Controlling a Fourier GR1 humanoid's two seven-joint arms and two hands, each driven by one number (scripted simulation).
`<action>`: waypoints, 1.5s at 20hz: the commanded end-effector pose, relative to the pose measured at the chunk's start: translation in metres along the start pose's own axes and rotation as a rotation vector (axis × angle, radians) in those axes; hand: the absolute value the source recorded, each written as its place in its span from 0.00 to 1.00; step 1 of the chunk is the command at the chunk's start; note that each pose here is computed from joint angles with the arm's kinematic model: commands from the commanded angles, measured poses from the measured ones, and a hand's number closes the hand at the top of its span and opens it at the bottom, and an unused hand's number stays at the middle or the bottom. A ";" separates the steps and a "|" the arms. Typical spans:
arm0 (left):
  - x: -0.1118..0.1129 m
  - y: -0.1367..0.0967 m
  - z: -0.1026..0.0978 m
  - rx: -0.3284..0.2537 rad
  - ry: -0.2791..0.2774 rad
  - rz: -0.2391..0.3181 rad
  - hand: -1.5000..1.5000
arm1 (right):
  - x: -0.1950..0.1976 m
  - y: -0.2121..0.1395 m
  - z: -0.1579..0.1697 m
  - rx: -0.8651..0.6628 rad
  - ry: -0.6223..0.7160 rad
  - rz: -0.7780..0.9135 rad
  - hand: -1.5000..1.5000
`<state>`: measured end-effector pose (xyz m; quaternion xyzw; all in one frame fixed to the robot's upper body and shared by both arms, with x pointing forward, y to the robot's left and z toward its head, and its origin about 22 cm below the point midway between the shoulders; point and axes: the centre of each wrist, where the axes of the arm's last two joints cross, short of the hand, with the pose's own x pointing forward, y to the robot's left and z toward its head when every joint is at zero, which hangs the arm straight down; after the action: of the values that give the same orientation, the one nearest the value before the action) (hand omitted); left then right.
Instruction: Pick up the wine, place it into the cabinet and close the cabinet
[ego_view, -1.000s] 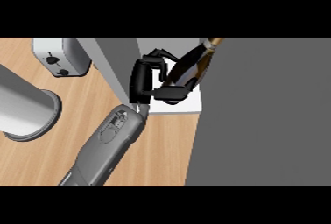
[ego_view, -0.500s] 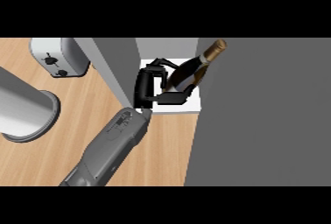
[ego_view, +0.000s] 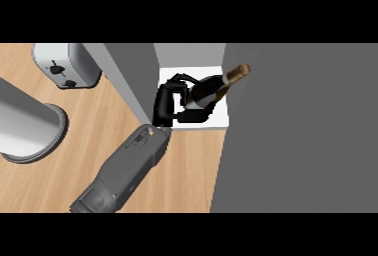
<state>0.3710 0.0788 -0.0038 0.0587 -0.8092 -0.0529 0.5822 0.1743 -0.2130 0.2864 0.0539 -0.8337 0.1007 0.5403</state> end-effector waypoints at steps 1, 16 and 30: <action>-0.006 0.011 -0.016 0.024 -0.001 0.006 1.00 | 0.016 0.009 0.019 0.056 -0.018 -0.026 0.00; -0.002 0.021 -0.047 0.151 0.059 0.092 1.00 | 0.004 0.005 0.017 0.090 -0.016 -0.043 0.00; -0.005 0.039 -0.058 0.202 0.065 -0.118 1.00 | 0.001 0.009 0.011 0.107 -0.024 -0.056 0.00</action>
<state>0.4201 0.1107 0.0090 0.1365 -0.7905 0.0054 0.5970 0.1782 -0.2085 0.2832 0.0788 -0.8339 0.1171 0.5335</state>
